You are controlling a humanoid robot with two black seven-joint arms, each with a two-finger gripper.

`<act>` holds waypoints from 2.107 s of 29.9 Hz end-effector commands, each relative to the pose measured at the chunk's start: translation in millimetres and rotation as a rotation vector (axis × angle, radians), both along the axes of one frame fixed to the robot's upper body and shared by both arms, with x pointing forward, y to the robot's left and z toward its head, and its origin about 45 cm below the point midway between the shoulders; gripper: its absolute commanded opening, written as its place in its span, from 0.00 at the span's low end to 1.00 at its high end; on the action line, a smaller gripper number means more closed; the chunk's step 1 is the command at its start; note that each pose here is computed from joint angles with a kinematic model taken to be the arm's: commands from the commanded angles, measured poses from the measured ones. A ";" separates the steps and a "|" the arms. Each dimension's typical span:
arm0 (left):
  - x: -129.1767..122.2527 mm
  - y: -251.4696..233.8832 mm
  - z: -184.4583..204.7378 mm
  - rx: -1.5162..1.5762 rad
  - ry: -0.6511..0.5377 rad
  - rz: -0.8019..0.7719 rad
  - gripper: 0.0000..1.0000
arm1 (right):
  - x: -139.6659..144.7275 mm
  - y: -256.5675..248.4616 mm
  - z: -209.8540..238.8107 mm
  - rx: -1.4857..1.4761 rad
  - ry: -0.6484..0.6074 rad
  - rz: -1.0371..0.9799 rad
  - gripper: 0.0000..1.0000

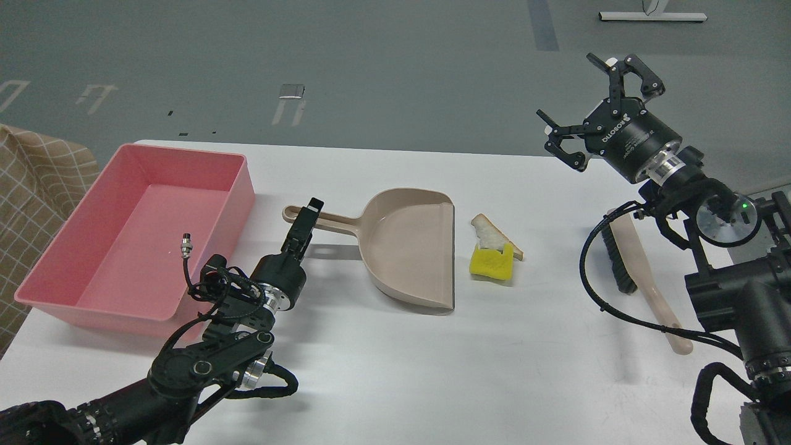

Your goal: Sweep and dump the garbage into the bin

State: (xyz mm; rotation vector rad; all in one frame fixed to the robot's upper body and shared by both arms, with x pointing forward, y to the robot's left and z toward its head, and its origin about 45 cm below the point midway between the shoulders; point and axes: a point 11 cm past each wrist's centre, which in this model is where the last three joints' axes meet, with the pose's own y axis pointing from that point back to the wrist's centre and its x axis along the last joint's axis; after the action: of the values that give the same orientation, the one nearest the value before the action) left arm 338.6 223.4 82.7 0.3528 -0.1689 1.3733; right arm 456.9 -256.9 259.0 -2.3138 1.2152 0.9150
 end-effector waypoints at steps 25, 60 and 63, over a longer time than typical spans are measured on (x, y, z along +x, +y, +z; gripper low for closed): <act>6.0 -3.6 2.3 0.013 -0.005 -0.010 0.35 | 0.6 0.9 0.8 0.002 -0.001 0.001 1.00; 10.5 -17.6 8.0 0.037 -0.018 -0.077 0.00 | 1.6 -0.1 4.1 -0.006 -0.006 0.004 1.00; 11.4 -15.1 8.4 0.043 -0.019 -0.074 0.00 | -0.5 14.4 -2.7 -0.069 0.009 0.056 1.00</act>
State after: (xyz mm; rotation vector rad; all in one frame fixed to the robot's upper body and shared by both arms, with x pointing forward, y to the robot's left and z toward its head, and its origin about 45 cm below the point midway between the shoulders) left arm 349.1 206.1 90.6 0.3626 -0.2211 1.2995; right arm 458.6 -256.5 263.3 -2.3305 1.2137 0.9056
